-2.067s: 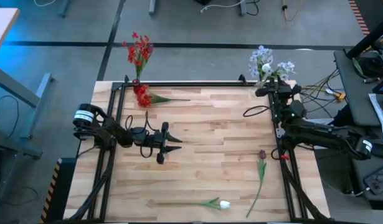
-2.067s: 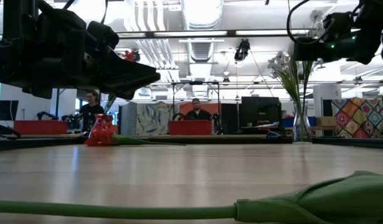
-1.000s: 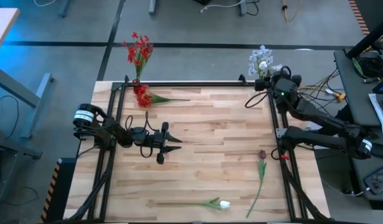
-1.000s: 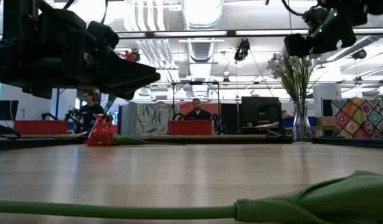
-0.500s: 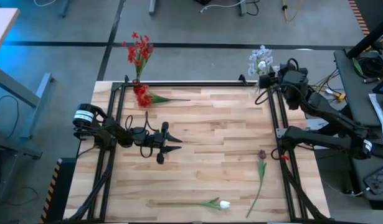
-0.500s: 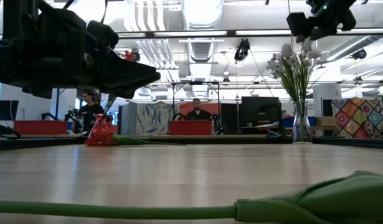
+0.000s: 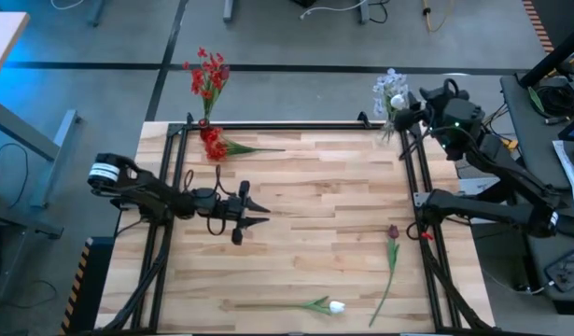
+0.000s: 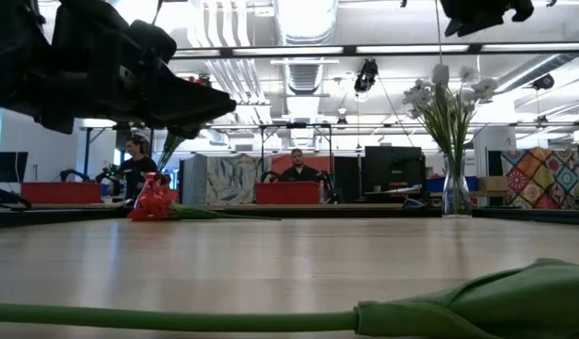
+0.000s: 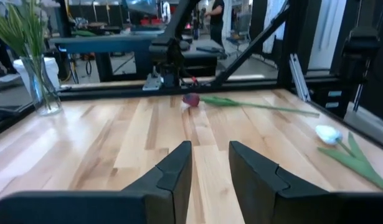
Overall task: Sort flowers into vase by color
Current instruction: Put the red flowers into the red flower vase
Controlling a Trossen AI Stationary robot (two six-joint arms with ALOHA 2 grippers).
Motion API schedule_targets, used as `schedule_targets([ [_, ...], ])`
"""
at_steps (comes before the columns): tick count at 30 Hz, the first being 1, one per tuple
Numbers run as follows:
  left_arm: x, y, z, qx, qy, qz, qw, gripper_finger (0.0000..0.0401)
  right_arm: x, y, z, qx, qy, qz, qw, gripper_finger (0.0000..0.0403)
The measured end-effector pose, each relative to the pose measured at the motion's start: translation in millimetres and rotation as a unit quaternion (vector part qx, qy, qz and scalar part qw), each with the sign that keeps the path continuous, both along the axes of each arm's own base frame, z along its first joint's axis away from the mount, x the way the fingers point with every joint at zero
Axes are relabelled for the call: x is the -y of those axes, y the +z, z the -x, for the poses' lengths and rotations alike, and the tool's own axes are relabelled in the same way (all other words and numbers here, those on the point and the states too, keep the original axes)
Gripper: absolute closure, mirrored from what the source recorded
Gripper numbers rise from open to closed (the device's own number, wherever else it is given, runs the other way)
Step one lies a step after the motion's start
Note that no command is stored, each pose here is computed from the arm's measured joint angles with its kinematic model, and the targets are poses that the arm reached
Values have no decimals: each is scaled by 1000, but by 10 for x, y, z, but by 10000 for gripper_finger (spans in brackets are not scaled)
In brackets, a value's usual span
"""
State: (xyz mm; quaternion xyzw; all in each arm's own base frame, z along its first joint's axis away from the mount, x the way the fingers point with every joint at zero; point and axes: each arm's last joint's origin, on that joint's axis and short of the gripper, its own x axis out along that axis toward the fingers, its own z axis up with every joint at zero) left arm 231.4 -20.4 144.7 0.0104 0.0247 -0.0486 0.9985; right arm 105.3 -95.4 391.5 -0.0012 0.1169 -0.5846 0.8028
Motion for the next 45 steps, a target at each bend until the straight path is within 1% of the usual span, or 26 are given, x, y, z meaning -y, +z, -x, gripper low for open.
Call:
schedule_targets([
  [5, -10, 103, 89, -33, 3, -15, 999, 325, -112, 94, 21, -21, 35, 7, 999, 334],
  [8, -36, 181, 164, -69, 31, -22, 997, 326, -185, 150, 26, -29, 60, 13, 998, 374],
  [9, -46, 208, 185, -88, 43, -26, 995, 326, -203, 169, 20, -31, 68, 15, 997, 384],
  [11, -65, 277, 226, -133, 65, -35, 988, 326, -222, 199, -13, -36, 81, 18, 996, 390],
  [14, -95, 418, 272, -213, 101, -55, 970, 326, -240, 243, -82, -42, 100, 21, 994, 389],
  [18, -172, 642, 293, -299, 160, -82, 937, 331, -247, 265, -204, -49, 120, 18, 991, 388],
  [21, -279, 770, 266, -346, 189, -82, 915, 357, -245, 248, -295, -56, 131, 12, 990, 383],
  [24, -425, 831, 225, -395, 215, -79, 890, 391, -237, 216, -394, -67, 139, 6, 988, 371],
  [26, -542, 845, 190, -427, 225, -78, 872, 395, -232, 192, -460, -76, 146, 2, 986, 361],
  [31, -819, 833, 32, -485, 217, -92, 842, 358, -228, 159, -558, -88, 176, -6, 980, 339],
  [34, -965, 806, -106, -512, 211, -110, 825, 324, -229, 154, -572, -88, 186, -9, 979, 330],
  [39, -1200, 740, -371, -543, 198, -146, 803, 265, -228, 152, -576, -89, 187, -10, 978, 319],
  [41, -1327, 686, -443, -561, 196, -158, 789, 253, -229, 150, -576, -89, 189, -11, 978, 318],
  [43, -1470, 619, -489, -579, 191, -161, 776, 250, -230, 143, -576, -92, 190, -12, 977, 319],
  [45, -1614, 539, -505, -597, 176, -149, 768, 253, -230, 135, -576, -96, 191, -15, 977, 322],
])
